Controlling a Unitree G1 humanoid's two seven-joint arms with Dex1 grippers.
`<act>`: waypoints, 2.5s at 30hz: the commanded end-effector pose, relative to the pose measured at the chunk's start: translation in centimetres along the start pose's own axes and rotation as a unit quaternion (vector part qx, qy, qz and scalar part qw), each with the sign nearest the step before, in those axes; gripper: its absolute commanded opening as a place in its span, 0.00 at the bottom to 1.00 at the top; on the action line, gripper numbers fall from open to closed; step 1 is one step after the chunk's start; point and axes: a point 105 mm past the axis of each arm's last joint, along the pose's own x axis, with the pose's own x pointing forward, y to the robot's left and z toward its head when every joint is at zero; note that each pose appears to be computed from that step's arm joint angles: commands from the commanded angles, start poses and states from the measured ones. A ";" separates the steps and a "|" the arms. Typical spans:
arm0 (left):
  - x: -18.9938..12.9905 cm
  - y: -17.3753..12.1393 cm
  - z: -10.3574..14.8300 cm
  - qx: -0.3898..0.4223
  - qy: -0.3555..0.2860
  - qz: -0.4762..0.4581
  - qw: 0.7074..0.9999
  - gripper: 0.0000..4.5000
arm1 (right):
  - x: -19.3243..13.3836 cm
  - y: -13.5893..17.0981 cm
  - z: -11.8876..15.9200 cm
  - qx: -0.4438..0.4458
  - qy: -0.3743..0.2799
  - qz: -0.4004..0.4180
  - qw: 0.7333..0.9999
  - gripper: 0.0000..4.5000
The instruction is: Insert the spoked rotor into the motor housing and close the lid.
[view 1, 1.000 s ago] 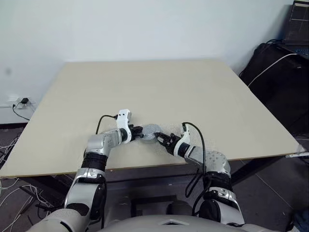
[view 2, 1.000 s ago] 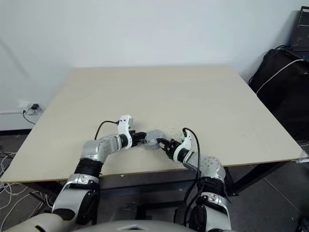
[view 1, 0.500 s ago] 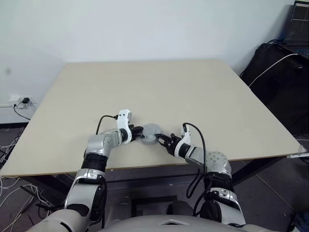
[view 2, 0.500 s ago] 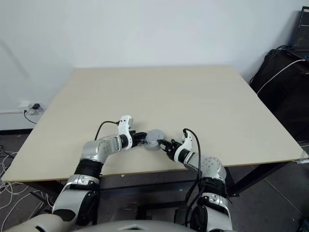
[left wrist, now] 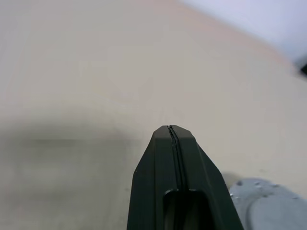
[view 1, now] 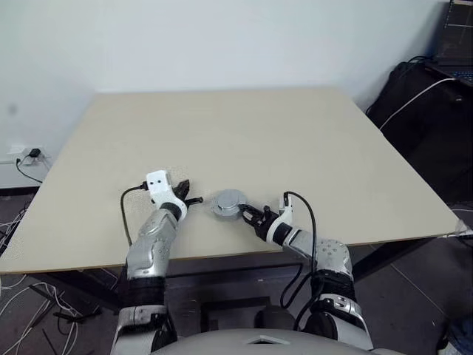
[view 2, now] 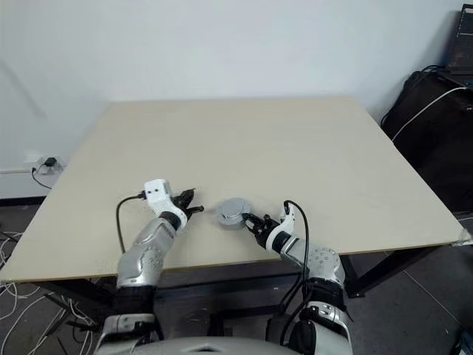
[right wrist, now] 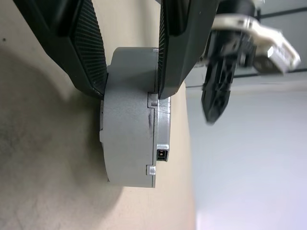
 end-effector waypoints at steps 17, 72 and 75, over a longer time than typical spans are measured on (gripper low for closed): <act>-6.4 -6.1 0.0 -0.483 -0.066 -0.197 0.851 0.36 | -0.6 7.5 1.2 0.002 -0.024 0.168 0.986 0.27; -6.3 -8.5 -1.3 -0.544 -0.021 -0.233 0.805 0.47 | -3.0 9.9 -2.2 -0.211 0.059 0.102 0.970 0.49; -6.0 -8.1 -1.4 -0.537 -0.024 -0.225 0.813 0.47 | -3.0 9.2 -1.8 -0.301 0.048 0.063 0.950 0.72</act>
